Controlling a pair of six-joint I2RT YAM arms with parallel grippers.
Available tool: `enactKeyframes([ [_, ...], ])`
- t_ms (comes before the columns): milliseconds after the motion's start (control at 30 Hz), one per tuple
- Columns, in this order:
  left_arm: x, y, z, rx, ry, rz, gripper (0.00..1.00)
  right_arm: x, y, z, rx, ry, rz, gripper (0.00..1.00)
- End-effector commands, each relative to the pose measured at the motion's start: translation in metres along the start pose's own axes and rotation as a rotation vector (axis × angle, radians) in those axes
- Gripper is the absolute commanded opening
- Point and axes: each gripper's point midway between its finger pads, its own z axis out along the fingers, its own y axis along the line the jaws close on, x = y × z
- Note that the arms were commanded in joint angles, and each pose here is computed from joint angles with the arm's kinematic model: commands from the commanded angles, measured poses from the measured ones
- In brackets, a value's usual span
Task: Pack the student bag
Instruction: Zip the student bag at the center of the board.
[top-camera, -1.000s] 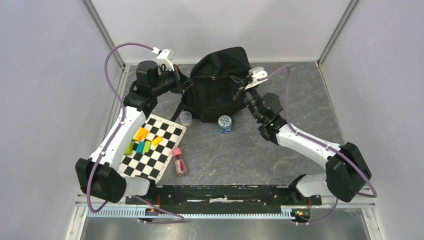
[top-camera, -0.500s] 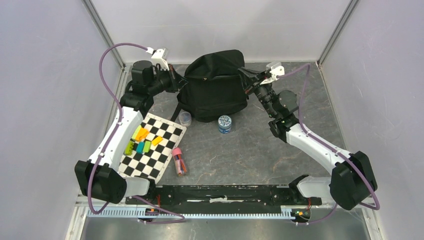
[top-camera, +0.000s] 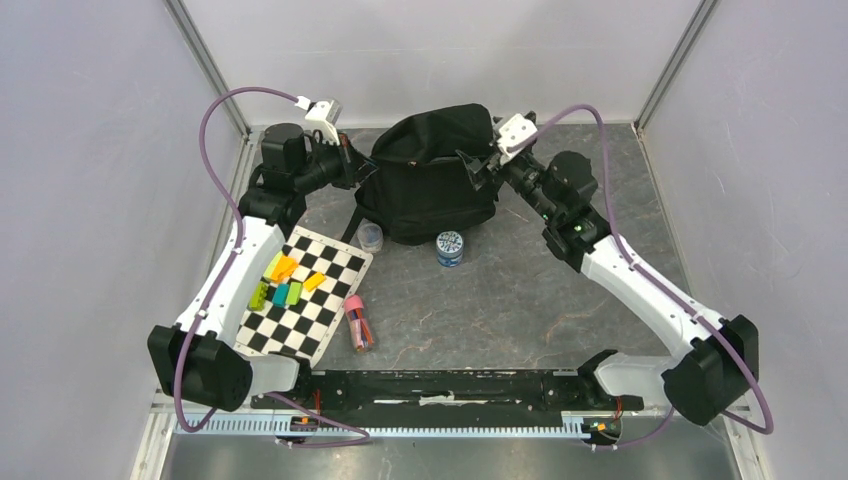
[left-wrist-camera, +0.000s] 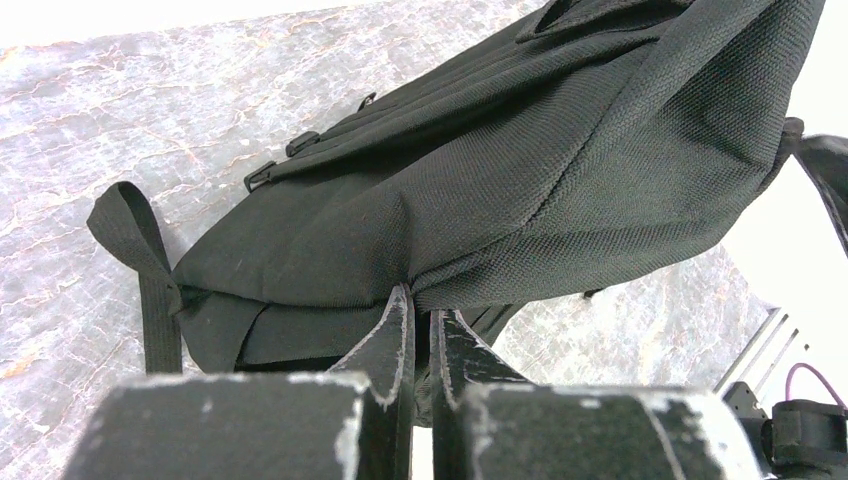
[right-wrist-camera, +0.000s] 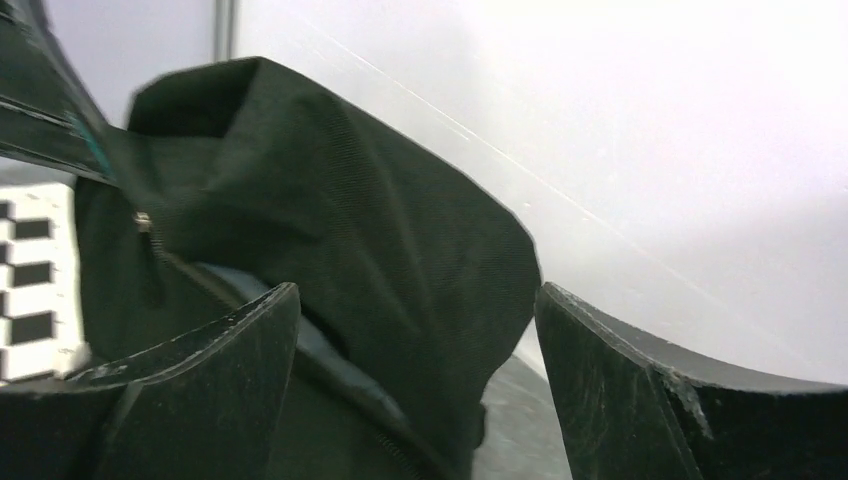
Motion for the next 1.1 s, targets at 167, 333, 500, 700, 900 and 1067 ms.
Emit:
enactKeyframes([
  [167, -0.068, -0.031, -0.026, 0.057, -0.197, 0.099, 0.02, 0.043, 0.003, 0.018, -0.158, 0.249, -0.187, 0.92],
  [333, -0.069, -0.022, -0.023, 0.012, -0.184, 0.095, 0.02, 0.019, -0.006, 0.019, -0.132, 0.212, -0.153, 0.95],
  [500, -0.068, -0.022, -0.023, 0.013, -0.185, 0.093, 0.02, 0.041, -0.029, 0.025, -0.067, 0.325, -0.181, 0.95],
  [700, -0.072, -0.028, -0.025, 0.033, -0.193, 0.117, 0.02, 0.068, -0.038, 0.037, -0.061, 0.402, -0.275, 0.83],
  [900, -0.076, -0.040, -0.026, 0.080, -0.199, 0.211, 0.02, -0.048, -0.071, 0.069, 0.059, 0.159, -0.181, 0.00],
  [1067, -0.086, -0.065, -0.029, 0.093, -0.215, 0.375, 0.04, -0.157, -0.093, 0.085, 0.096, -0.073, -0.019, 0.00],
])
